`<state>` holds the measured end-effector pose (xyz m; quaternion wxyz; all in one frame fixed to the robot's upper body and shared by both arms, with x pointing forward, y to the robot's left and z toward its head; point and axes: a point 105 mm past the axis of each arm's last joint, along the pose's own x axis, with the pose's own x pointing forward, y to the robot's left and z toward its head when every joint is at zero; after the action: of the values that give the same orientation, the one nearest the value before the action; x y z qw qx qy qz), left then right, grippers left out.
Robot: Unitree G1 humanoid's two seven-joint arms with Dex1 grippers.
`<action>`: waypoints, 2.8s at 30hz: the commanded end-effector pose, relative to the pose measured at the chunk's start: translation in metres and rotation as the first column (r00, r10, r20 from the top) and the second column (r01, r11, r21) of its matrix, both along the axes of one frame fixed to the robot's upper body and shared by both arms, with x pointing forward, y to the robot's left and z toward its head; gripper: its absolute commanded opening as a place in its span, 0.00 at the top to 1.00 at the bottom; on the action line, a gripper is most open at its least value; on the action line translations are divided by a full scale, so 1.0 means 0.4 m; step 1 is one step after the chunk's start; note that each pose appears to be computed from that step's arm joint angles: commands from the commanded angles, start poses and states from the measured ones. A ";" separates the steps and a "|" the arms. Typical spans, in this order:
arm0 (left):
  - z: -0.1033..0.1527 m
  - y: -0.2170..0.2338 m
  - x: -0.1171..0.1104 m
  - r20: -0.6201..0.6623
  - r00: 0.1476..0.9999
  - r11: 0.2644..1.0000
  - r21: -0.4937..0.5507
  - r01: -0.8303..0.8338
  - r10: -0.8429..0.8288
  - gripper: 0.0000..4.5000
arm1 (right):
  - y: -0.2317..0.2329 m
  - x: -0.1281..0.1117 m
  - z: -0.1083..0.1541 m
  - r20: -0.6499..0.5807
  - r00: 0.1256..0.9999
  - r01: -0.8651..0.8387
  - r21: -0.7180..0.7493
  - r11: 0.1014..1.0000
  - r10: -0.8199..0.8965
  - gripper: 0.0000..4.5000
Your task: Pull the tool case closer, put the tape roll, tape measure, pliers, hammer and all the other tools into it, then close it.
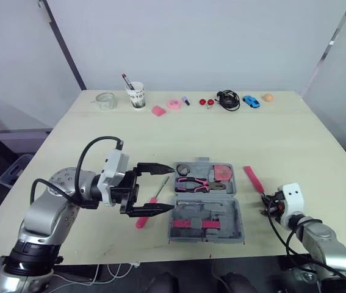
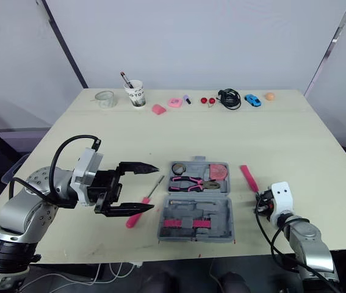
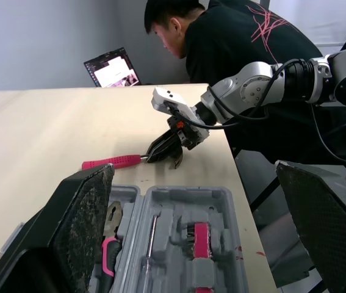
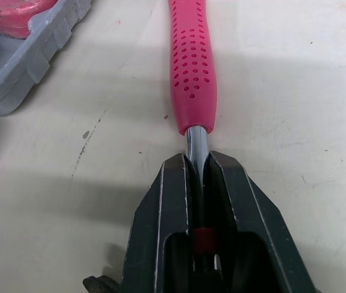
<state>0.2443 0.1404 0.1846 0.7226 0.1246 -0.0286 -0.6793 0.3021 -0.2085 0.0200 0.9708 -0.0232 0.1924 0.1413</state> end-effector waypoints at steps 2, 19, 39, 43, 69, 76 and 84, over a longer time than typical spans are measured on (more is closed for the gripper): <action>0.012 0.006 -0.003 0.029 1.000 1.000 0.004 0.002 -0.002 0.00 | -0.023 -0.008 0.003 0.017 1.000 0.009 -0.069 0.998 -0.008 0.98; -0.005 0.099 0.008 -0.021 1.000 0.999 0.039 0.007 -0.007 0.00 | 0.118 -0.085 0.252 0.089 0.822 -0.550 -0.129 0.825 0.562 0.98; -0.030 0.154 -0.012 -0.031 0.998 0.985 0.165 0.053 -0.048 0.00 | 0.324 -0.081 0.206 -0.273 0.430 -0.866 -0.396 0.307 0.860 0.98; -0.042 0.163 -0.014 -0.023 0.999 0.978 0.202 0.047 -0.044 0.00 | 0.338 -0.072 0.192 -0.294 0.422 -0.862 -0.424 0.279 0.857 0.98; -0.063 0.170 -0.017 -0.025 0.999 0.978 0.205 0.041 -0.037 0.00 | 0.382 -0.057 0.137 -0.312 0.388 -0.864 -0.450 0.224 0.867 0.98; -0.064 0.165 -0.016 -0.026 0.999 0.980 0.196 0.043 -0.039 0.00 | 0.372 -0.049 0.140 -0.316 0.398 -0.855 -0.469 0.223 0.862 0.52; -0.066 0.163 -0.015 -0.028 0.999 0.982 0.185 0.041 -0.037 0.00 | 0.373 -0.049 0.186 -0.194 0.424 -0.858 -0.397 0.325 0.885 0.52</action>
<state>0.2438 0.2055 0.1520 0.7129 0.1720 0.0505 -0.6780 0.2812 -0.0648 0.0732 0.6922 -0.3711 0.1907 0.5889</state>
